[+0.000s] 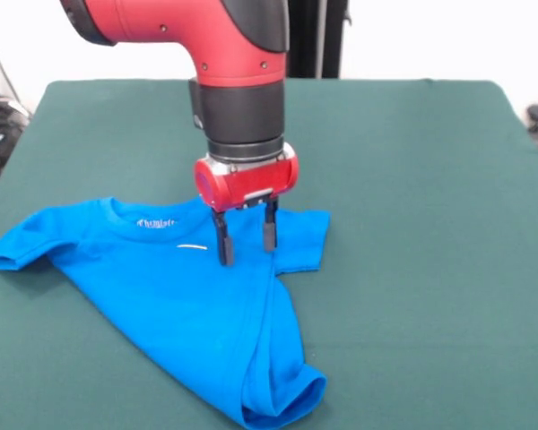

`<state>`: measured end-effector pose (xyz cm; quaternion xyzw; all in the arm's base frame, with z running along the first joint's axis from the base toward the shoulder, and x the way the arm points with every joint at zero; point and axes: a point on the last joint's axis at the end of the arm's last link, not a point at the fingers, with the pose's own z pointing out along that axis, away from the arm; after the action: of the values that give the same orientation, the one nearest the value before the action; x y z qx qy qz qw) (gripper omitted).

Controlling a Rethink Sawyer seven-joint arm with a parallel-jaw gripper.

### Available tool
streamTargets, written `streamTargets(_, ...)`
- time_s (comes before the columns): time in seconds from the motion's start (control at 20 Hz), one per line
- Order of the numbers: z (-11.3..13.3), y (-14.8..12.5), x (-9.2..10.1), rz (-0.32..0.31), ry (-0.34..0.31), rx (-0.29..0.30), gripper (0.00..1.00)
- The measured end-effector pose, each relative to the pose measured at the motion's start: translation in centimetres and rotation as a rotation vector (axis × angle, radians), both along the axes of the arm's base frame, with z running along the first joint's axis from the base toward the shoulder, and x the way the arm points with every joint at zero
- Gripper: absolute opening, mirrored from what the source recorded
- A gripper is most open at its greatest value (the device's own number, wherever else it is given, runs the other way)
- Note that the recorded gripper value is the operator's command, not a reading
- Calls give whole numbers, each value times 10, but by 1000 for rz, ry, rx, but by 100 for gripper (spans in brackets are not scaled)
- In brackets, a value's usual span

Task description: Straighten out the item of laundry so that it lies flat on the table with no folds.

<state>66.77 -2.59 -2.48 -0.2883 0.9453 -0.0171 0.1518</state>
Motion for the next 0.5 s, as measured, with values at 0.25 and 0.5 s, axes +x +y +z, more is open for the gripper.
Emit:
streamTargets(0.25, -11, 3, -7, 0, 19, 10, 100)
streamTargets(0.5, -23, 7, -14, -1, 39, 20, 100)
